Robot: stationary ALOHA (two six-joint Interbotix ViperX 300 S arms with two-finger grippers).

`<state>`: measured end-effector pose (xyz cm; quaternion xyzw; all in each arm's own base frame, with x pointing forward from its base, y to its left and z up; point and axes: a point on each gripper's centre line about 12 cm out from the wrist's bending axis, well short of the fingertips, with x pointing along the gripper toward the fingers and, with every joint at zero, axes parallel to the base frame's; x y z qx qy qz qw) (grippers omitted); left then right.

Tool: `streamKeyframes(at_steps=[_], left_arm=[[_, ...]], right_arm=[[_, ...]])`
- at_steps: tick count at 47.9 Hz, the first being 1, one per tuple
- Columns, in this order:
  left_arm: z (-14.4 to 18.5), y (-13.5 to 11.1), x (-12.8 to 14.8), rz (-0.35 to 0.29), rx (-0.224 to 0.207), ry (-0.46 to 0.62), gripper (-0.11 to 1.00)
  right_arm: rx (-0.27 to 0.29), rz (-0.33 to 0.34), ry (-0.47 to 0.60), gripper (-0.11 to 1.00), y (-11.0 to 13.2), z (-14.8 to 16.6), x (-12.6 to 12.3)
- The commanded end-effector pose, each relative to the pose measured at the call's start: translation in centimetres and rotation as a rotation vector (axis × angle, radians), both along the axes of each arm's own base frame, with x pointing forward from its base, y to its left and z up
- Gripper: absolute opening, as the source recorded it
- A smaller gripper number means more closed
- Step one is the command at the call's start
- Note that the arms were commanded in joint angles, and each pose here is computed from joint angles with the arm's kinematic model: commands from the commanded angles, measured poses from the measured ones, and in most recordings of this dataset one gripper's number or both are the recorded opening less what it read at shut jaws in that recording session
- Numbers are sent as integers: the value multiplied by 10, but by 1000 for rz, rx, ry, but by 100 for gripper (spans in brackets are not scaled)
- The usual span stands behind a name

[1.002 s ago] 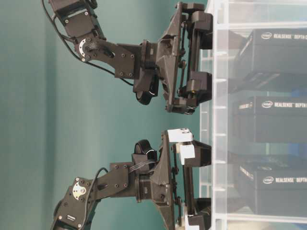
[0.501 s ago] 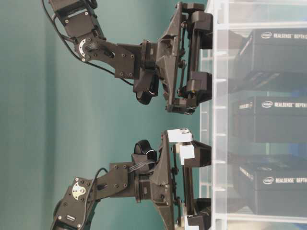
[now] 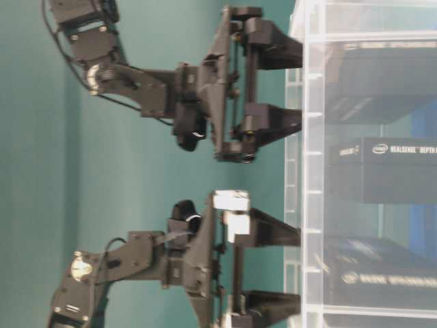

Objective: Take the box out of the case with both arms.
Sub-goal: 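Lift both gripped black boxes straight up out of the bin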

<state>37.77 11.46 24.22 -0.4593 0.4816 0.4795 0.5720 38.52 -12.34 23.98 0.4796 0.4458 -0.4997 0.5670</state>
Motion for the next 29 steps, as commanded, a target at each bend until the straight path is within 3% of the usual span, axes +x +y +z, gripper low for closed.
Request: streamKeyframes(at_steps=[1, 16, 29], left_arm=[[41, 0, 2, -2, 31, -93, 63], [81, -3, 3, -2, 34, -110, 63], [126, -5, 0, -6, 40, -127, 63]], right_arm=[[-40, -3, -72, 68, -2, 40, -2], [-103, -18, -96, 68, -7, 97, -5], [-112, -26, -118, 68, -5, 128, -10]])
